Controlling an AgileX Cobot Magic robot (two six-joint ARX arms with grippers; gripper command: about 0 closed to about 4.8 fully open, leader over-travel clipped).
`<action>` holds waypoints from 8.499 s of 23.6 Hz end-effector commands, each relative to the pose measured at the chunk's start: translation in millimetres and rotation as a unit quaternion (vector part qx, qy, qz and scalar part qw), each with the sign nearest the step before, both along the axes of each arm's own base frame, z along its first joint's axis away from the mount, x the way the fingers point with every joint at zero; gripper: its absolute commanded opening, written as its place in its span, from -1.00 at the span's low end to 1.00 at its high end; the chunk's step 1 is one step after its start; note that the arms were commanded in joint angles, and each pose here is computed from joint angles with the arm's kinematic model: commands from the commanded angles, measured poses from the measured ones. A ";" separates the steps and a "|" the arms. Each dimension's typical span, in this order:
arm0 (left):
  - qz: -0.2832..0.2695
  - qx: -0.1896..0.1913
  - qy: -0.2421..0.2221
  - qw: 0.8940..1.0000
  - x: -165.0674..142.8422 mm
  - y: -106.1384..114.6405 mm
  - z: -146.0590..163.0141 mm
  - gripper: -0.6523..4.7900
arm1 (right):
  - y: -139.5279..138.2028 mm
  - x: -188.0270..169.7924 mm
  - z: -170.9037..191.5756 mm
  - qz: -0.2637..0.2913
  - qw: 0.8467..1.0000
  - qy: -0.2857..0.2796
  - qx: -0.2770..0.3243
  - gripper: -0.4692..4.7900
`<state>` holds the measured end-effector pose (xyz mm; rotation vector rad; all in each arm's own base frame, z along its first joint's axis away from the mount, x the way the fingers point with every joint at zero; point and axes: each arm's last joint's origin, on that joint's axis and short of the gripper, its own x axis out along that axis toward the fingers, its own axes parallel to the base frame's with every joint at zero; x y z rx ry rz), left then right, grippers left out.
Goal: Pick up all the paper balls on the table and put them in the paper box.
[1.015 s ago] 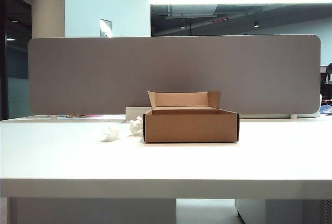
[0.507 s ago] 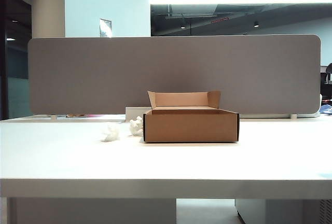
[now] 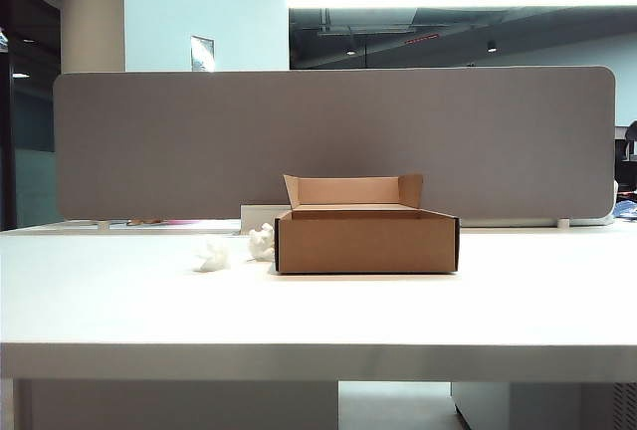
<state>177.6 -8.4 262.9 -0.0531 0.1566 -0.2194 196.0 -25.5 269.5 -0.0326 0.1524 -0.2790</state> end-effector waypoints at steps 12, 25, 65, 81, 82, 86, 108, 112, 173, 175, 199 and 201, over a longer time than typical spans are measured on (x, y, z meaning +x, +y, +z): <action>-0.007 0.001 0.044 0.999 22.7 -0.4 -17.2 -0.78 | -43.8 77.1 -2.0 -0.033 0.997 0.071 0.018 -0.82; -0.011 0.023 0.044 0.999 24.4 -0.4 -19.3 -0.78 | -69.9 168.7 -28.9 -0.038 0.978 0.198 0.045 -0.41; -0.080 0.027 0.086 0.993 119.1 -40.9 -30.4 -0.66 | -111.5 245.0 -123.9 -0.059 0.973 0.215 0.056 -0.56; -0.146 0.023 0.162 0.976 196.8 -83.3 -51.3 -0.30 | -84.3 250.7 -85.9 0.082 0.981 0.143 0.099 -0.83; -0.146 0.023 0.165 0.975 197.1 -83.4 -52.9 -0.30 | -81.3 250.5 -81.3 0.094 0.981 0.138 0.101 -0.83; -0.146 0.024 0.171 0.974 198.5 -83.7 -58.1 -0.30 | -63.1 251.7 -66.3 0.155 0.975 0.115 0.113 -0.83; -0.159 0.026 0.198 0.967 205.4 -85.4 -83.9 -0.30 | 120.0 243.8 -60.8 0.503 0.827 0.150 0.199 -0.82; -0.159 0.026 0.198 0.967 205.3 -85.4 -83.9 -0.27 | 136.2 239.6 -65.5 0.475 0.841 0.174 0.191 -0.26; -0.267 0.042 0.085 0.959 220.3 -200.0 -56.9 0.14 | 125.9 217.6 -3.7 0.442 0.871 0.134 0.169 0.75; -0.263 0.044 0.091 0.959 220.1 -199.7 -58.1 0.33 | 125.5 217.7 -3.5 0.441 0.871 0.133 0.168 0.75; -0.129 0.023 0.184 0.974 255.0 -132.9 -105.4 0.47 | 125.4 217.6 -4.2 0.440 0.871 0.136 0.169 0.75; -0.134 0.021 0.182 0.974 257.5 -134.0 -104.2 0.46 | 125.4 217.6 -4.2 0.440 0.871 0.136 0.169 0.75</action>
